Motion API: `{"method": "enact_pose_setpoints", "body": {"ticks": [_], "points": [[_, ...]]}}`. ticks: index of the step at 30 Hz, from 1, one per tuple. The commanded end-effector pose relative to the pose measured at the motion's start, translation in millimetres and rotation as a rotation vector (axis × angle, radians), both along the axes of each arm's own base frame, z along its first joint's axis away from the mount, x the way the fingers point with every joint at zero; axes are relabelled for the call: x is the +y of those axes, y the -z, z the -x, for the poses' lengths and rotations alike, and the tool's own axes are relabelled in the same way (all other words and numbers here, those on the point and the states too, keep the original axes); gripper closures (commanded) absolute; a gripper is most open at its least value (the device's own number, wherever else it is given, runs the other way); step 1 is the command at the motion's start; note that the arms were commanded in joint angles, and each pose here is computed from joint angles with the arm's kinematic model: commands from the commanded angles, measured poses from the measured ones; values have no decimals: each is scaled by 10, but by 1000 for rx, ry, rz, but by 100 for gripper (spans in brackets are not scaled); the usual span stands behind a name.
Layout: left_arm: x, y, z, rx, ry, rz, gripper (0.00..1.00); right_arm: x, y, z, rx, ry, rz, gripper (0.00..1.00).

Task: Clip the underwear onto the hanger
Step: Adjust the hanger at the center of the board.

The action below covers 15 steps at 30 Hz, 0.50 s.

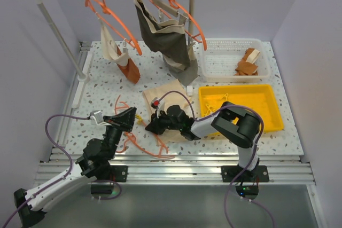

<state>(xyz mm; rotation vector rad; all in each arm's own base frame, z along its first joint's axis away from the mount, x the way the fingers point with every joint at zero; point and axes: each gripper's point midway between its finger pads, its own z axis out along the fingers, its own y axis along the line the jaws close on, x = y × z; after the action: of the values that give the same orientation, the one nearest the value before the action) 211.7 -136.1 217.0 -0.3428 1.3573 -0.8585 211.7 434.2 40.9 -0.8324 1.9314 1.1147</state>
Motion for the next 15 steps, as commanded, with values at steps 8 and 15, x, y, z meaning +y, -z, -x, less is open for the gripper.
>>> {"method": "enact_pose_setpoints", "body": {"ticks": [8,15], "points": [[-20,835,-40,106,-13,-123,100,111,-420,-394,67,239,-161,100],[-31,805,-33,101,-5,-115,100,-43,-359,-553,138,420,-173,100]]}}
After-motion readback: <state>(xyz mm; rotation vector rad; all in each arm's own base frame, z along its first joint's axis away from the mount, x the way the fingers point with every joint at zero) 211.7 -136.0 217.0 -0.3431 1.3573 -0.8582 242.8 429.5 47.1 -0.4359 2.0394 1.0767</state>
